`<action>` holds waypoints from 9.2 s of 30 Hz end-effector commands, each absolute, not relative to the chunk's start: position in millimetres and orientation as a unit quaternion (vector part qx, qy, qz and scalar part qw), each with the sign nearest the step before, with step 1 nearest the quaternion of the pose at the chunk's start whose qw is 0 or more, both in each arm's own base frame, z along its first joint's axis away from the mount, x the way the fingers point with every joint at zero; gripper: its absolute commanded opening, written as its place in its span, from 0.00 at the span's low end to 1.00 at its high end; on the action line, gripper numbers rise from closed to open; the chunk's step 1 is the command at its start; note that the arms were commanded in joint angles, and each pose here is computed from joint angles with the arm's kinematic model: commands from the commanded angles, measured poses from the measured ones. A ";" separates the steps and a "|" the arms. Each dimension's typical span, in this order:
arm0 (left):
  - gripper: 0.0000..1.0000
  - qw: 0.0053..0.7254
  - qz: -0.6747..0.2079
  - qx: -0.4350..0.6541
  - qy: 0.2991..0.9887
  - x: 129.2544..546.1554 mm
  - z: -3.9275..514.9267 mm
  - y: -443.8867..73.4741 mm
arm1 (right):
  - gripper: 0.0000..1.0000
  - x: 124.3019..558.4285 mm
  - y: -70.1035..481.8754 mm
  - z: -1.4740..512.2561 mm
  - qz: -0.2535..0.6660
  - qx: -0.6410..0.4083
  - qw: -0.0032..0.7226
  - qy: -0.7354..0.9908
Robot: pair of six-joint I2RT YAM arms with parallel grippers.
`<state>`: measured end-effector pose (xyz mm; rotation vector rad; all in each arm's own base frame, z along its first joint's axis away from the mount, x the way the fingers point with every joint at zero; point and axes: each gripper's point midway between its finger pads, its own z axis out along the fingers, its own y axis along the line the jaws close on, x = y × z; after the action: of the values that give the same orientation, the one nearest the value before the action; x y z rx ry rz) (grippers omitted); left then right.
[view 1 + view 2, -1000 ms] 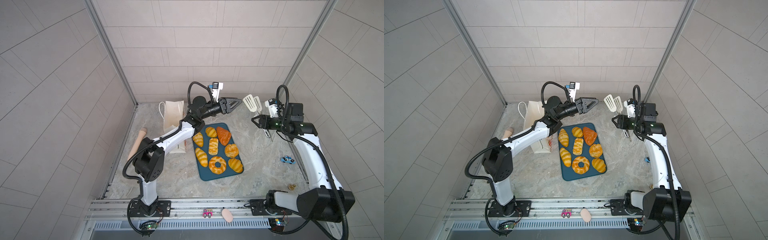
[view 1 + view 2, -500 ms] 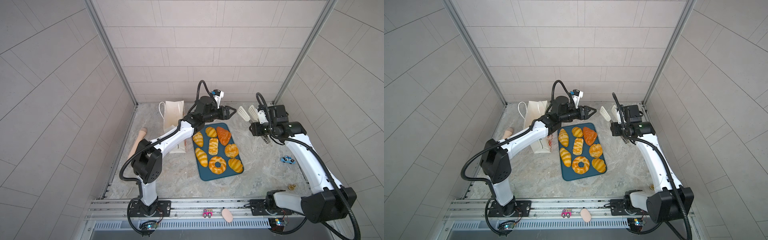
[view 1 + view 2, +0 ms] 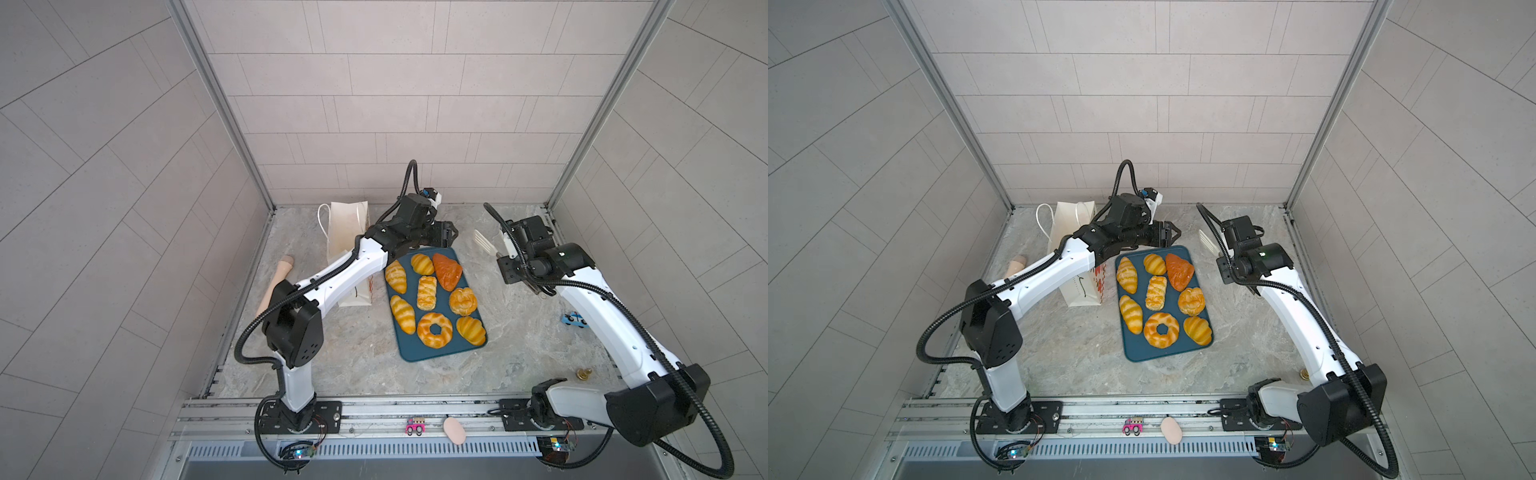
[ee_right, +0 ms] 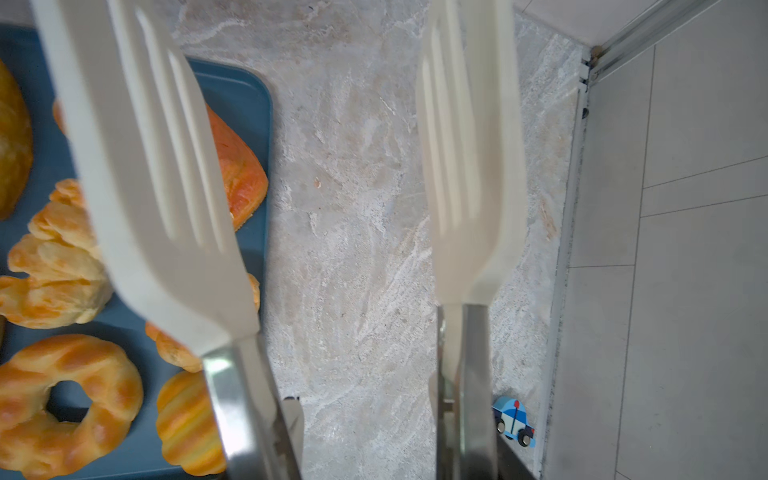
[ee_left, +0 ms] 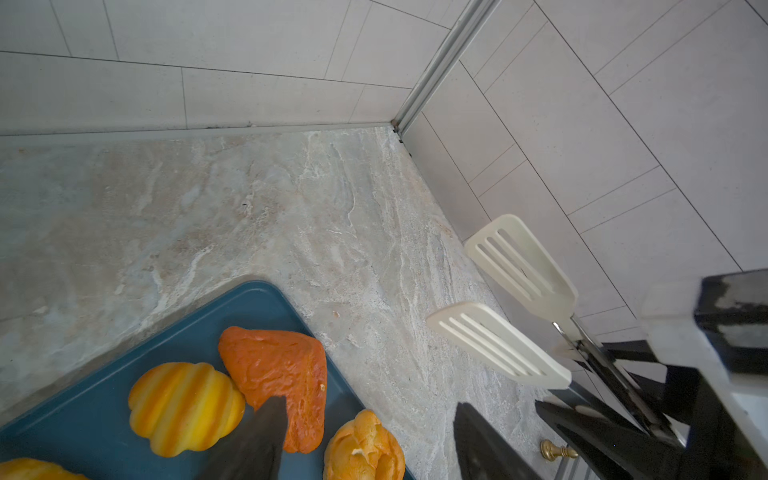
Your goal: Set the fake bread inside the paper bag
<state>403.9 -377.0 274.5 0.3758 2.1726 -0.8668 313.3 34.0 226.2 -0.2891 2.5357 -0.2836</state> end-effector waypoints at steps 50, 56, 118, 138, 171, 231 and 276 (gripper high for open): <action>1.00 0.465 -0.094 0.210 0.855 358.7 292.2 -298.4 | 0.62 226.5 99.1 162.1 -0.101 -0.159 0.124 0.974; 1.00 0.493 -0.069 0.197 0.845 352.5 313.8 -275.2 | 0.62 222.8 130.8 155.2 -0.069 -0.161 0.122 0.977; 1.00 0.527 0.113 0.017 0.842 280.2 352.6 -47.2 | 0.52 231.4 214.5 90.5 -0.076 -0.091 0.027 0.993; 1.00 0.548 -0.021 0.025 0.836 283.4 349.7 -65.3 | 0.21 243.0 208.0 127.5 -0.028 -0.115 0.101 0.988; 1.00 0.529 -0.282 0.262 0.756 282.2 368.0 -193.5 | 0.20 289.8 264.2 252.9 0.200 -0.221 0.301 0.906; 1.00 0.569 -0.155 0.071 0.804 285.7 372.7 -64.6 | 0.25 316.9 388.4 325.8 0.233 -0.251 0.343 0.875; 1.00 0.551 -0.226 0.125 0.794 271.4 369.5 -108.2 | 0.58 289.7 322.5 372.0 0.166 -0.295 0.388 0.857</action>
<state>274.6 -104.5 361.2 0.2778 1.9185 -0.5412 296.8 344.6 351.1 -0.7657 2.2399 0.4619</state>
